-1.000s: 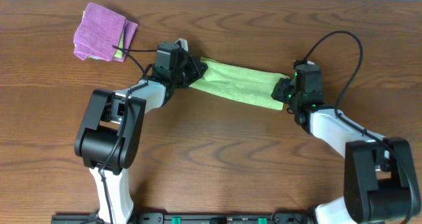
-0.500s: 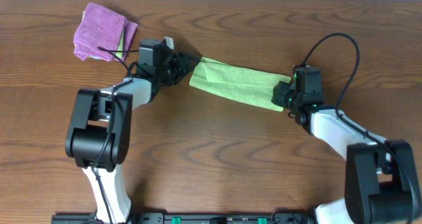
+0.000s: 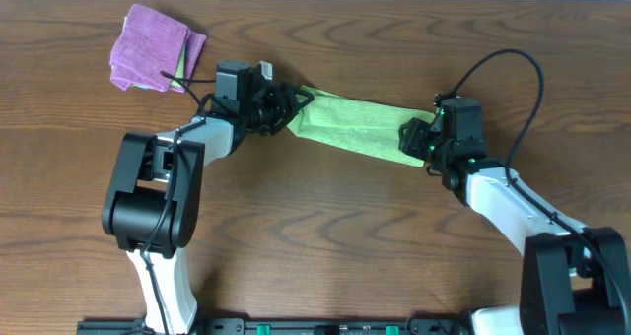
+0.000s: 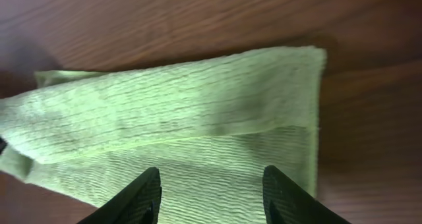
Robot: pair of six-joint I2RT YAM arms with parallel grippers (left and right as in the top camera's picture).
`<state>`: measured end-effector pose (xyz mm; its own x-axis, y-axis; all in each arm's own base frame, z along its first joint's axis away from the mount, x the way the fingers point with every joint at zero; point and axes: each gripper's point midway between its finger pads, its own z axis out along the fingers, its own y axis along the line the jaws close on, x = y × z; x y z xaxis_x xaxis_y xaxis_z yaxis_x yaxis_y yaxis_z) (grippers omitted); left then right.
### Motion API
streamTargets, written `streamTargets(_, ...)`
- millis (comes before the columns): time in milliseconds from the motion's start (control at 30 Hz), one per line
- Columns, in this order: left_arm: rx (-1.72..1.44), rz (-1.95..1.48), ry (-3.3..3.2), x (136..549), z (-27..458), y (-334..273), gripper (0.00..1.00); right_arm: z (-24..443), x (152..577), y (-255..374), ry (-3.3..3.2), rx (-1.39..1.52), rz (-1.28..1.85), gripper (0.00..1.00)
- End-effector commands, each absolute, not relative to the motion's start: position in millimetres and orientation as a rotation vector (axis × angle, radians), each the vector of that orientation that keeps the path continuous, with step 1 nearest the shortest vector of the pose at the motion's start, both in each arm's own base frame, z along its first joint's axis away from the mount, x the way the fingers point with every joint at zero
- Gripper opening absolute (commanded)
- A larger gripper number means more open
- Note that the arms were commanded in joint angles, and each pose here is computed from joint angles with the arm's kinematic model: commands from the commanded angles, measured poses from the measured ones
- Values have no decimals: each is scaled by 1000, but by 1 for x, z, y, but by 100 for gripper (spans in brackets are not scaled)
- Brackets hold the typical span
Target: Fold the cloth
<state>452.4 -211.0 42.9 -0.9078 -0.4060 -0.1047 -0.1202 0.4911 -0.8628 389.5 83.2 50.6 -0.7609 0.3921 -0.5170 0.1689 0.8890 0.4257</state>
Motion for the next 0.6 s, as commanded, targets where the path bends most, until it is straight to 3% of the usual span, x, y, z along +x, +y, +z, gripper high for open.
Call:
streamTargets(0,-446,-1411,2432,457,49,-213,68,46,394,89,2434,436,501,48)
streamTargets(567,-420,-1516,2311,472,75,-206,67,51,417,90,2327,489,542,31)
